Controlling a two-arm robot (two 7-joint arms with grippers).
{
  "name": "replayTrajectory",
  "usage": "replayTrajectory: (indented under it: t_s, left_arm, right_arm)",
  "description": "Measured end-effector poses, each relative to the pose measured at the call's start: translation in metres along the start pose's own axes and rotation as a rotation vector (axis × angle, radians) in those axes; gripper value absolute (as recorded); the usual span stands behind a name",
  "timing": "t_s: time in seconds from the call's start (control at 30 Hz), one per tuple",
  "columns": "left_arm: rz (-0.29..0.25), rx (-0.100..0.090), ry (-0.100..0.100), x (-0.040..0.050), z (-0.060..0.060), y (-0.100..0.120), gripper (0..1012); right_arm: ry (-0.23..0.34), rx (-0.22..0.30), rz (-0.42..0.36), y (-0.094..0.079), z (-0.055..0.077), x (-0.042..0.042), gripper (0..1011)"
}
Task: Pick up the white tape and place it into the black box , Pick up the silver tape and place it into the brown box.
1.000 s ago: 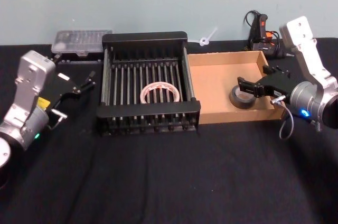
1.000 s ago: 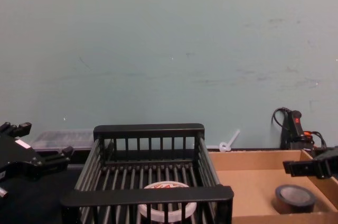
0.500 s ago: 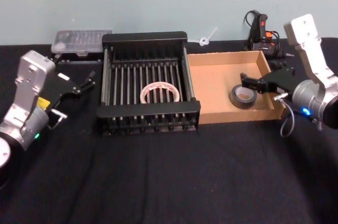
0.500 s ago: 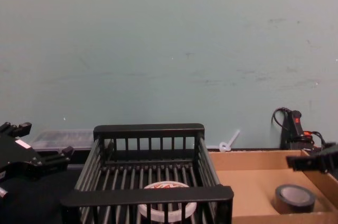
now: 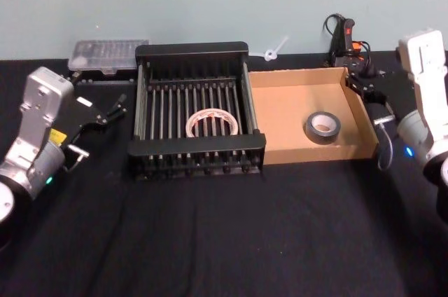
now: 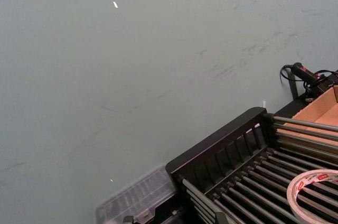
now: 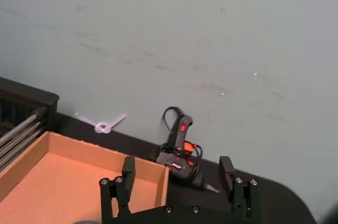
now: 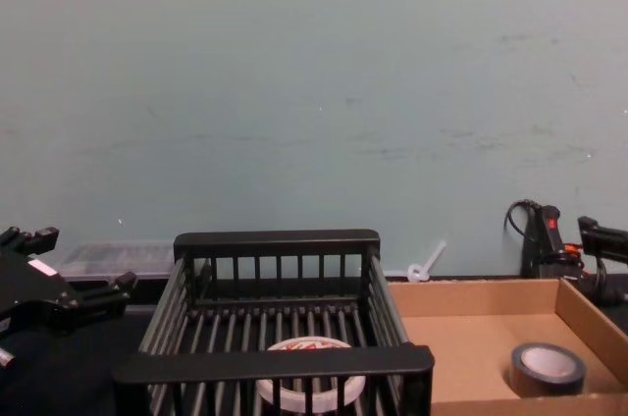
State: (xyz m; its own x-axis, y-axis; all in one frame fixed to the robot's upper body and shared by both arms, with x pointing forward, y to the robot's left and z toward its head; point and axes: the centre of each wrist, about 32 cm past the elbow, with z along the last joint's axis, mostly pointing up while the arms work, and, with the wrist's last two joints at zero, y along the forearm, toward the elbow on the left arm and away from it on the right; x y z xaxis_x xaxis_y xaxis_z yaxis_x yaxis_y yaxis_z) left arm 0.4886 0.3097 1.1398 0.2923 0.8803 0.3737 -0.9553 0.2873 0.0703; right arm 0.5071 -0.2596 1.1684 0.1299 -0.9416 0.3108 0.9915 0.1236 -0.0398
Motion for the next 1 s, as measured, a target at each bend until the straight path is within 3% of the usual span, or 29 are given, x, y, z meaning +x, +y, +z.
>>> replayTrajectory:
  t_s: [0.2,0.47,1.0]
  left_arm:
    - [0.000,0.000,0.000,0.0000,0.000,0.000,1001]
    - [0.000,0.000,0.000,0.0000,0.000,0.000,1001]
    - [0.000,0.000,0.000,0.0000,0.000,0.000,1001]
  right_arm:
    - [-0.017,0.039,-0.025,-0.005,-0.019,-0.0062,1002]
    - [-0.004,0.012,-0.032,-0.012,-0.034,-0.0109,1002]
    - [0.006,0.000,-0.033,-0.013,-0.035,-0.0111,1002]
